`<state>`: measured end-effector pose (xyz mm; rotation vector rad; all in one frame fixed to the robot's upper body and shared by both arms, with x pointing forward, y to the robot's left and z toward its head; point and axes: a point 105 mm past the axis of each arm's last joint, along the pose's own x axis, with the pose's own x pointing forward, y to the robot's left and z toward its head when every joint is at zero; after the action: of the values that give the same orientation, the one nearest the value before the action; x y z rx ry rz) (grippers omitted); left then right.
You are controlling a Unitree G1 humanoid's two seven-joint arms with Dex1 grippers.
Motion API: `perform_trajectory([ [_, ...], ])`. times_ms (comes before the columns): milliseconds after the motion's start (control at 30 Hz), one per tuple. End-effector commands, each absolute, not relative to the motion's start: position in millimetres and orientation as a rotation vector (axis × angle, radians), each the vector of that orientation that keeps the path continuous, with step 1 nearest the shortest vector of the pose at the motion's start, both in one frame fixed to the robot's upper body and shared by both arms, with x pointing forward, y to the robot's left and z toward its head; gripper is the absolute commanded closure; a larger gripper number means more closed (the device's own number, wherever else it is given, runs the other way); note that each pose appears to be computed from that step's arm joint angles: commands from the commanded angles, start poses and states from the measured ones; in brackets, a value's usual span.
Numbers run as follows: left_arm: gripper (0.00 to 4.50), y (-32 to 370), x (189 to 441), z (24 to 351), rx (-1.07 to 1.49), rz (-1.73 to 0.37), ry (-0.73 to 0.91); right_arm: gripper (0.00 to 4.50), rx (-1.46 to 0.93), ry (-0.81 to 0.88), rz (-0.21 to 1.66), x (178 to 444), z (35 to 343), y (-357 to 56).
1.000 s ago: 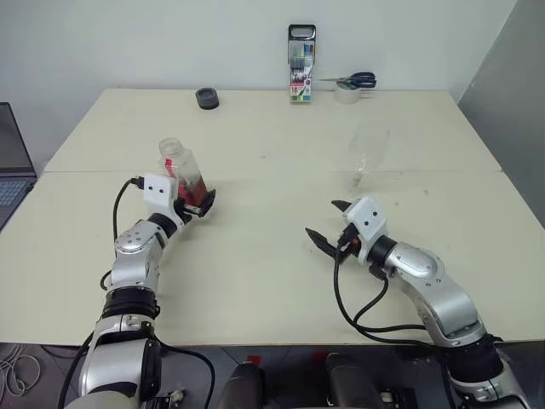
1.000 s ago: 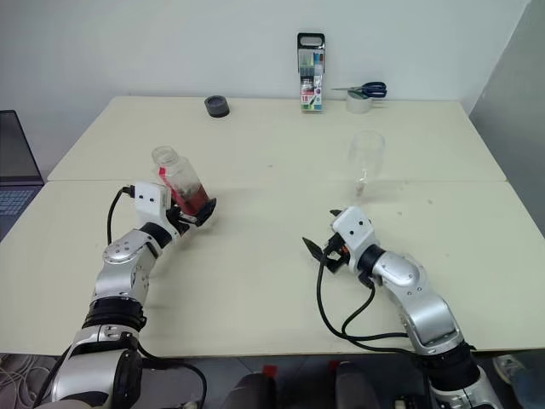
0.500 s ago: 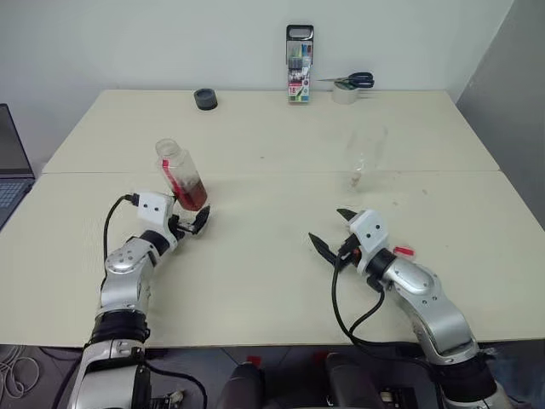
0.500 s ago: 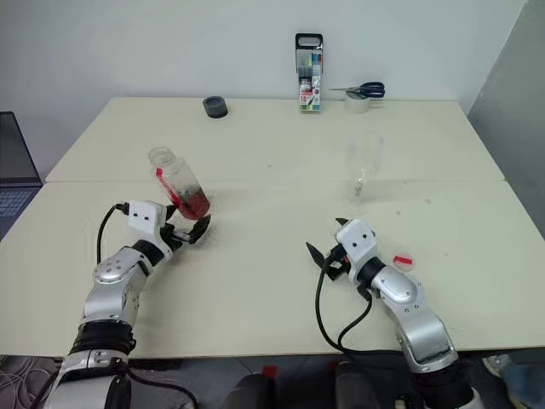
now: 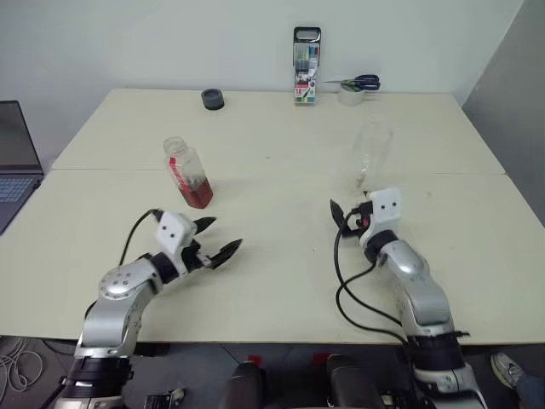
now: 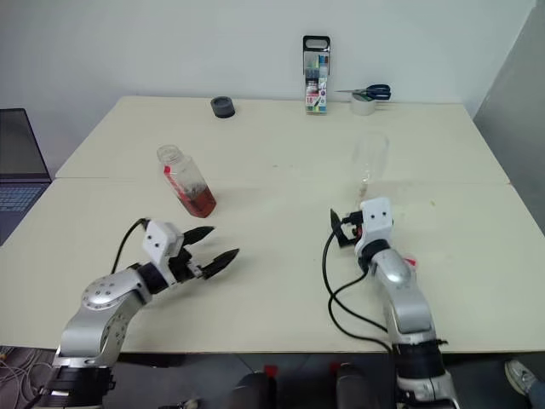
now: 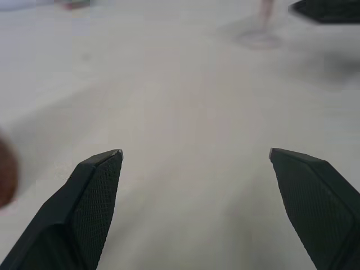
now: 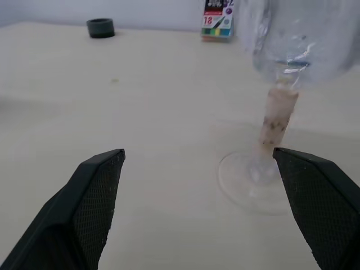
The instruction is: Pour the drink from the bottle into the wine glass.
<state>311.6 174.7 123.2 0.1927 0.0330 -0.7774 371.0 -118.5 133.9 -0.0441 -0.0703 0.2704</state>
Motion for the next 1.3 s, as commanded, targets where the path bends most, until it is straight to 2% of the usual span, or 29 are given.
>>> perform_trajectory([
  [33, 0.04, 162.9, 307.3, 143.9, 0.236, -0.888, -0.008, 0.0, -0.018, -0.099, 0.197, 387.7, 142.8, -136.6],
  [233, 0.04, 155.6, 309.8, 156.8, 0.27, -0.956, -0.032, 0.0, 0.026, -0.092, 0.142, 409.9, 148.8, -146.2],
  [633, 0.04, 155.1, 311.0, 159.0, 0.27, -0.979, -0.041, 0.0, 0.061, -0.073, 0.211, 423.6, 145.9, -133.5],
  [700, 0.0, 154.8, 312.1, 159.5, 0.27, -0.978, -0.044, 0.57, 0.062, -0.076, 0.216, 427.1, 146.5, -132.4],
  [1033, 0.0, 155.9, 314.7, 164.7, 0.264, -0.95, -0.056, 4.24, 0.033, -0.106, 0.3, 429.7, 150.8, -116.0],
  [1067, 0.0, 157.1, 314.3, 165.5, 0.264, -0.943, -0.058, 4.38, 0.032, -0.117, 0.333, 427.4, 152.7, -109.7],
  [1300, 0.0, 169.6, 308.6, 168.9, 0.258, -0.887, -0.045, 4.38, 0.017, -0.139, 0.598, 404.3, 151.7, -47.3],
])
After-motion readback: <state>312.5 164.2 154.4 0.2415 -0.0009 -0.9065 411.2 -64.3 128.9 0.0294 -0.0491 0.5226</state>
